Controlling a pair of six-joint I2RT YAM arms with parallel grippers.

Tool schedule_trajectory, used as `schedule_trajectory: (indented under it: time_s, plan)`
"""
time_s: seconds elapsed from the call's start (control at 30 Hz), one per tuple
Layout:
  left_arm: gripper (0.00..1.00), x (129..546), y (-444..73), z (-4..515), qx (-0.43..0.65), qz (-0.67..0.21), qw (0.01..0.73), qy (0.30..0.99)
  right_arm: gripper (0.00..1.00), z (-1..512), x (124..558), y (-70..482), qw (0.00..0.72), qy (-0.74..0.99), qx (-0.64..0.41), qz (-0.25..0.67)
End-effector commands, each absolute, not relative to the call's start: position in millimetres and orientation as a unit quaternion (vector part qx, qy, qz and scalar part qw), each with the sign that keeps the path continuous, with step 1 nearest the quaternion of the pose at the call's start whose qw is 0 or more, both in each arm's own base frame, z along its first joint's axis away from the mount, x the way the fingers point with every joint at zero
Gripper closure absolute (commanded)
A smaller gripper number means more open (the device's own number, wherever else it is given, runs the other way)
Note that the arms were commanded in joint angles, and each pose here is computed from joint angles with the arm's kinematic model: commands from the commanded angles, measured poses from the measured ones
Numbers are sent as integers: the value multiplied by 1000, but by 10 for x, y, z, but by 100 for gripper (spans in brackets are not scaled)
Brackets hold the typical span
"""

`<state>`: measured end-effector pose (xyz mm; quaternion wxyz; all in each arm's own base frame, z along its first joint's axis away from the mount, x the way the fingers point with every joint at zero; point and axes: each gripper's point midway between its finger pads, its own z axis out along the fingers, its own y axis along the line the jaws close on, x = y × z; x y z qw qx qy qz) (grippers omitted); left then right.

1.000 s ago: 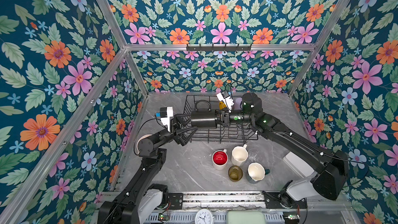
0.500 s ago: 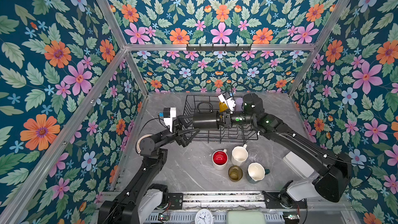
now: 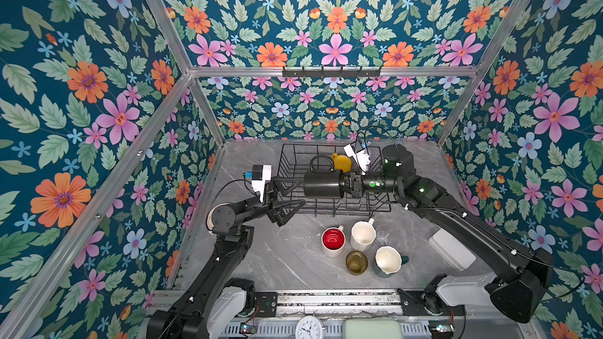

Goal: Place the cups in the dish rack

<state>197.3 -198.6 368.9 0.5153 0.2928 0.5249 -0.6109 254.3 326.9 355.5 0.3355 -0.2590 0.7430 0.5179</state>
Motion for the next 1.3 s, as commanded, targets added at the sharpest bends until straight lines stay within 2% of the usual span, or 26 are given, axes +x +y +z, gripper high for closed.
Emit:
schedule_trajectory:
  time_s: [0.0,0.53,1.27]
  plan:
    - [0,1968,-1984,3721,301,-603,526,519,100,3731,2494,3281,358,715,-281,530]
    - [0,1988,-1991,3700,302,-600,523,525,100,3849,2209,3506,342,674,-338,561]
    - [0,1919,-1994,3717,312,-601,518,522,100,3840,2188,3977,300,646,-373,595]
